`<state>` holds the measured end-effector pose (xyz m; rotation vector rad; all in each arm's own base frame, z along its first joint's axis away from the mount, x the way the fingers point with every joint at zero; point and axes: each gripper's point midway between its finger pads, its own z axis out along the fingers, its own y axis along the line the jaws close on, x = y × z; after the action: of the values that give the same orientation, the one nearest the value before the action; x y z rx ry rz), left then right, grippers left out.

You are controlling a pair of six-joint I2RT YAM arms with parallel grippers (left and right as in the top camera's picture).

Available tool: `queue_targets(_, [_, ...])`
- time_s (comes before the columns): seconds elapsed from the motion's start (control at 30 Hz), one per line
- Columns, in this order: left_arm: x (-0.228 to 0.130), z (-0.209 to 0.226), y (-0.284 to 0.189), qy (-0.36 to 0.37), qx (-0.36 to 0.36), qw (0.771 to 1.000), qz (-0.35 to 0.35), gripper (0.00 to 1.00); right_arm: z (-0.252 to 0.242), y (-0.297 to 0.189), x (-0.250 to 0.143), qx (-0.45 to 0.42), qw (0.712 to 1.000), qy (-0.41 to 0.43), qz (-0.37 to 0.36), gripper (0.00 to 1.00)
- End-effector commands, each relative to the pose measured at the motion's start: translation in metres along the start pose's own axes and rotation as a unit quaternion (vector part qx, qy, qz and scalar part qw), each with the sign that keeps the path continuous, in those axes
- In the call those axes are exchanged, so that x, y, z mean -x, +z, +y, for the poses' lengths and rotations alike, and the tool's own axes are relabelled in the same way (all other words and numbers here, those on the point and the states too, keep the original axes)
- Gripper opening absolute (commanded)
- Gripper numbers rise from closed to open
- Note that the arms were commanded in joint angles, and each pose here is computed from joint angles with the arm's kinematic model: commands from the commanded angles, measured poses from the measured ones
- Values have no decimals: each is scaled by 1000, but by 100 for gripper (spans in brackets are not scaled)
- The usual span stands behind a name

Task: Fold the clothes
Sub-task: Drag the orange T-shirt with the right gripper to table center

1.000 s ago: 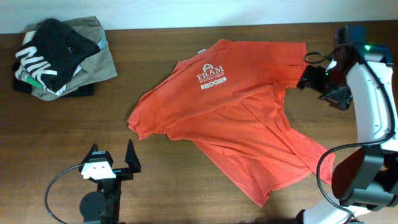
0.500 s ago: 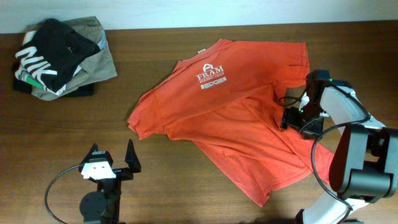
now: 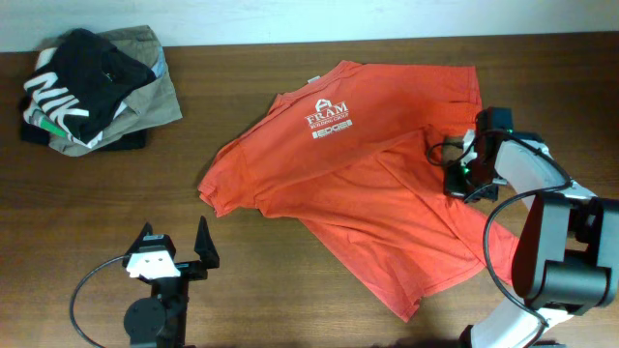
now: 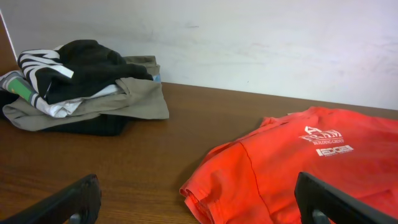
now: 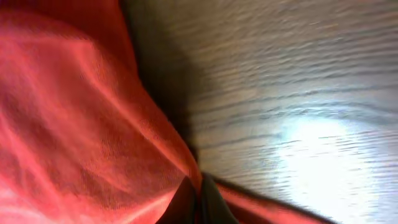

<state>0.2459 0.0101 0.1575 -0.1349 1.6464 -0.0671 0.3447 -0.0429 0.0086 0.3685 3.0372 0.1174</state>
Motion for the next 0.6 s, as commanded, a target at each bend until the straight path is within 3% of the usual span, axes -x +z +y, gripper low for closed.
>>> queue_targets(0.0, [-2,1,0,-3,3,1000,0,99,-10,-29,47,-44,996,25,-69,4])
queue_targets(0.07, [-2,1,0,-3,3,1000,0,99,-7,-66,89,-46,989,29,-134,4])
queue_targets(0.13, [-2,1,0,-3,3,1000,0,99,-5,-144,149,-50,967,44,-246,4])
queue_targets(0.27, [-2,1,0,-3,3,1000,0,99,-26,-252,196,-88,919,75,-377,4])
queue_targets(0.3, [-2,1,0,-3,3,1000,0,99,-35,-270,200,-97,909,85,-396,23])
queue_targets(0.33, [-2,1,0,-3,3,1000,0,99,-44,-283,203,-101,902,94,-410,68])
queue_targets(0.37, [-2,1,0,-3,3,1000,0,99,-51,-288,203,-104,900,100,-412,99])
queue_targets(0.57, [-2,1,0,-3,3,1000,0,99,-50,-272,161,-80,932,141,-325,99])
